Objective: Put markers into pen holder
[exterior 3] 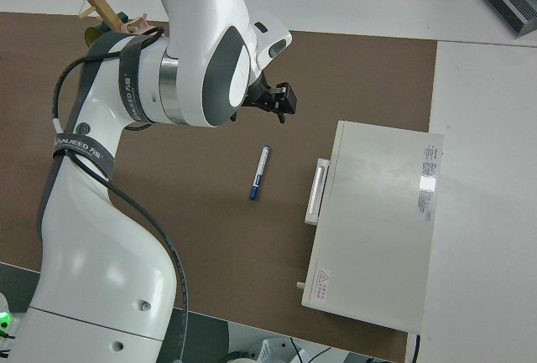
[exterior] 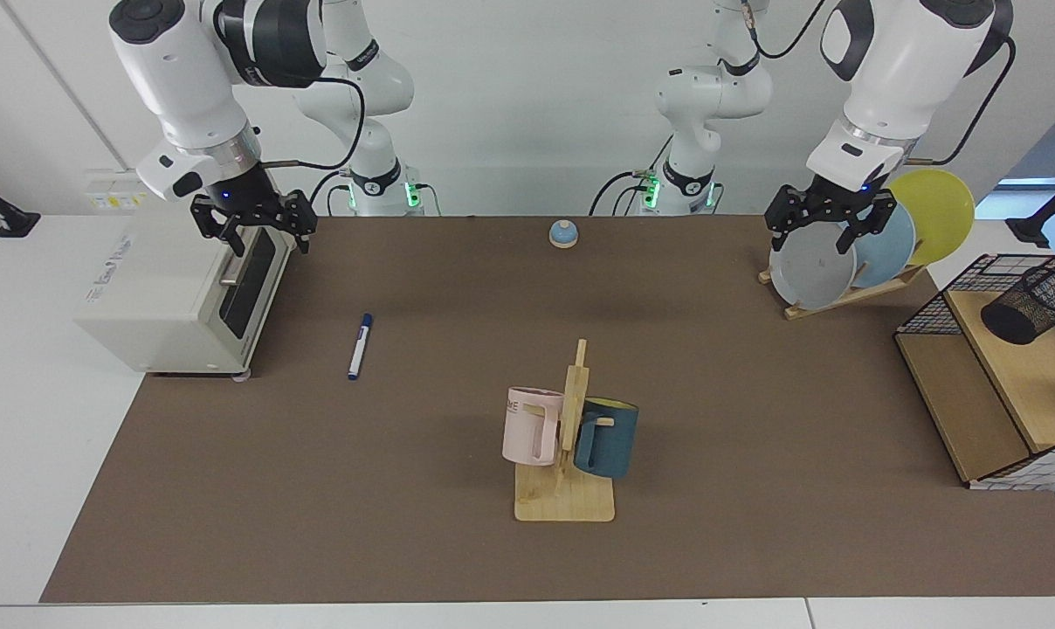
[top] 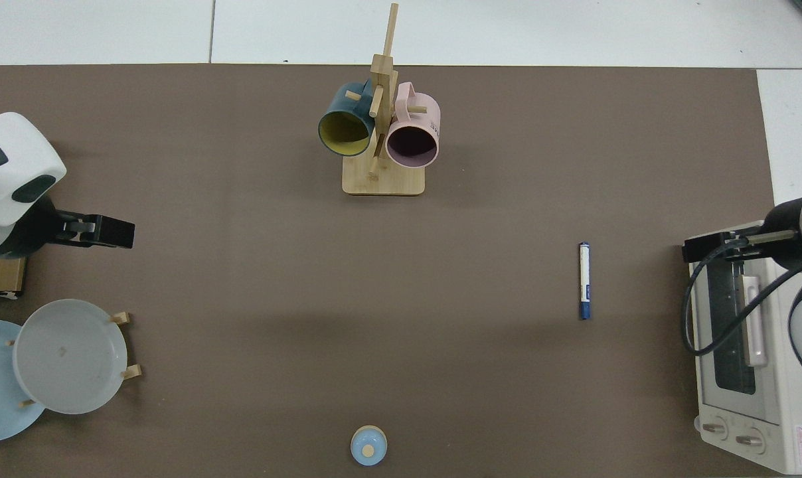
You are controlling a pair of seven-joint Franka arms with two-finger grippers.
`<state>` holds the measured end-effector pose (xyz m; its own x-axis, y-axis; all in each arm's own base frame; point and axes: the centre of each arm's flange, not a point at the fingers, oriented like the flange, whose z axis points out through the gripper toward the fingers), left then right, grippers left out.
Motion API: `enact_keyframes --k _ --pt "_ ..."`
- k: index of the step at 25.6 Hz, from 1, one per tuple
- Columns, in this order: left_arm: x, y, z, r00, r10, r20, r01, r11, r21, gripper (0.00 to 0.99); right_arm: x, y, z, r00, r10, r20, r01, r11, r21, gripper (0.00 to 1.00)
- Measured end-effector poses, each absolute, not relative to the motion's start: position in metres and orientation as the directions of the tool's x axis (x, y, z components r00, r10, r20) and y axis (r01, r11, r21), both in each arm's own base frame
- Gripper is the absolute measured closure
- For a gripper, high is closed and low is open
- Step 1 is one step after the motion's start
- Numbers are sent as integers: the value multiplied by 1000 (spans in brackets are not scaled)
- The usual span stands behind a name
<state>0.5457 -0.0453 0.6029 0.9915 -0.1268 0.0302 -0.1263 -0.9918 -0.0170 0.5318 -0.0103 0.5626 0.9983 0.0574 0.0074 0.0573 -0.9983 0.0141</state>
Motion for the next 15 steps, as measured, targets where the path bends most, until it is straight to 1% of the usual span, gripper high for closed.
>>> enact_keyframes --k 3,8,15 --pt "546 -45 603 991 -127 30 -126 -992 -17 0 537 -8 538 998 57 18 57 -998 16 0" --pt "546 -45 603 991 -127 30 -126 -992 -17 0 551 2 491 998 55 -5 55 -998 23 0" --pt "546 -45 602 991 -127 29 -126 -992 -17 0 573 13 433 1000 13 -6 13 -999 31 0"
